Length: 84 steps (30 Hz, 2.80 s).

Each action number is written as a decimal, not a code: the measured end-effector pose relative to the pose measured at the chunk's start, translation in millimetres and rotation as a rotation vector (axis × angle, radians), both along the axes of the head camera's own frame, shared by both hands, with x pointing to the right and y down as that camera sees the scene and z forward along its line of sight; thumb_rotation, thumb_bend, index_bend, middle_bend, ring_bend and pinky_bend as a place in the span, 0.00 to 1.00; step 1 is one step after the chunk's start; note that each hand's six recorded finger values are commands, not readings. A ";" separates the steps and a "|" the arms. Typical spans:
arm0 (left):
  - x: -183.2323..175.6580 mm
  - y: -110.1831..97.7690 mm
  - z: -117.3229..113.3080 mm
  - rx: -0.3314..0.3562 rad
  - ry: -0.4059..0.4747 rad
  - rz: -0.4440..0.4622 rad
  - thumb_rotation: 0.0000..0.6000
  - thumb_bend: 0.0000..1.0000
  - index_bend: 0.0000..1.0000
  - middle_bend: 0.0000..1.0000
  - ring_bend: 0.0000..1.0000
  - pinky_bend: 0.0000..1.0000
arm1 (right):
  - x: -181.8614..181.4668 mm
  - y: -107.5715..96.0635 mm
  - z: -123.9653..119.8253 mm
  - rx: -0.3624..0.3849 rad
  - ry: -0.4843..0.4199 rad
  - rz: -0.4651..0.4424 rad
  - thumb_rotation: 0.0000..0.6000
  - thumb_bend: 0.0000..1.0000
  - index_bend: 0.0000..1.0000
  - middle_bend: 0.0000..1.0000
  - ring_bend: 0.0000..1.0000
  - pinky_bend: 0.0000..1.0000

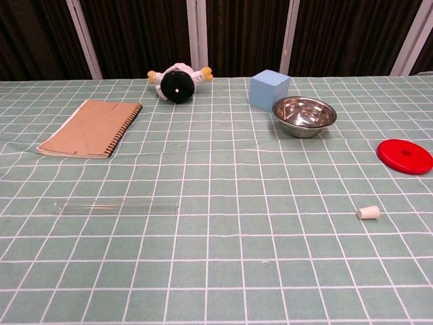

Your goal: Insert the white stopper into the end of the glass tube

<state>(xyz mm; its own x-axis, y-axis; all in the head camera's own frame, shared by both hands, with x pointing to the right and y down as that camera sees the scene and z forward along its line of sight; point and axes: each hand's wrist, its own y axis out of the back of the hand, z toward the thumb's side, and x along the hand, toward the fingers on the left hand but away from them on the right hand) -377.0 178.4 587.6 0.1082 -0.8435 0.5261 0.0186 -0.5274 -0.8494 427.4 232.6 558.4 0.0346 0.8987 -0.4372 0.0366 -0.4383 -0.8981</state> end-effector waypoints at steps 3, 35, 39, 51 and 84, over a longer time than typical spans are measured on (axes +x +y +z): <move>17.7 -3.7 9.8 -0.019 -0.011 0.017 1.00 0.22 0.34 0.27 0.04 0.10 | 0.1 0.0 0.2 -0.003 -0.004 0.002 1.00 0.32 0.00 0.00 0.00 0.00; 150.6 4.6 86.0 -0.159 -0.097 0.080 1.00 0.33 0.44 0.41 0.10 0.12 | -2.2 0.1 2.0 -0.029 -0.047 0.005 1.00 0.32 0.00 0.00 0.00 0.00; 155.9 6.6 90.0 -0.171 -0.111 0.084 1.00 0.34 0.45 0.42 0.10 0.12 | -2.1 0.0 2.1 -0.031 -0.051 0.007 1.00 0.32 0.00 0.00 0.00 0.00; 156.6 7.1 94.7 -0.191 -0.135 0.069 1.00 0.38 0.46 0.42 0.10 0.12 | -1.7 0.0 2.2 -0.034 -0.058 0.014 1.00 0.32 0.00 0.00 0.00 0.00; 161.7 7.9 96.0 -0.175 -0.101 0.085 1.00 0.66 0.54 0.50 0.14 0.12 | -1.0 0.3 1.9 -0.037 -0.062 0.022 1.00 0.32 0.00 0.00 0.00 0.00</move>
<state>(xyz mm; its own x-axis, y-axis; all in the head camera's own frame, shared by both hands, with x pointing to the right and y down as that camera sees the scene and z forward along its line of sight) -215.4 186.3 683.6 0.1140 -0.7283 0.6758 0.1496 -0.6598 -0.7364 426.3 232.8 560.4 0.0426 0.8827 -0.4680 0.1018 -0.4699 -0.8769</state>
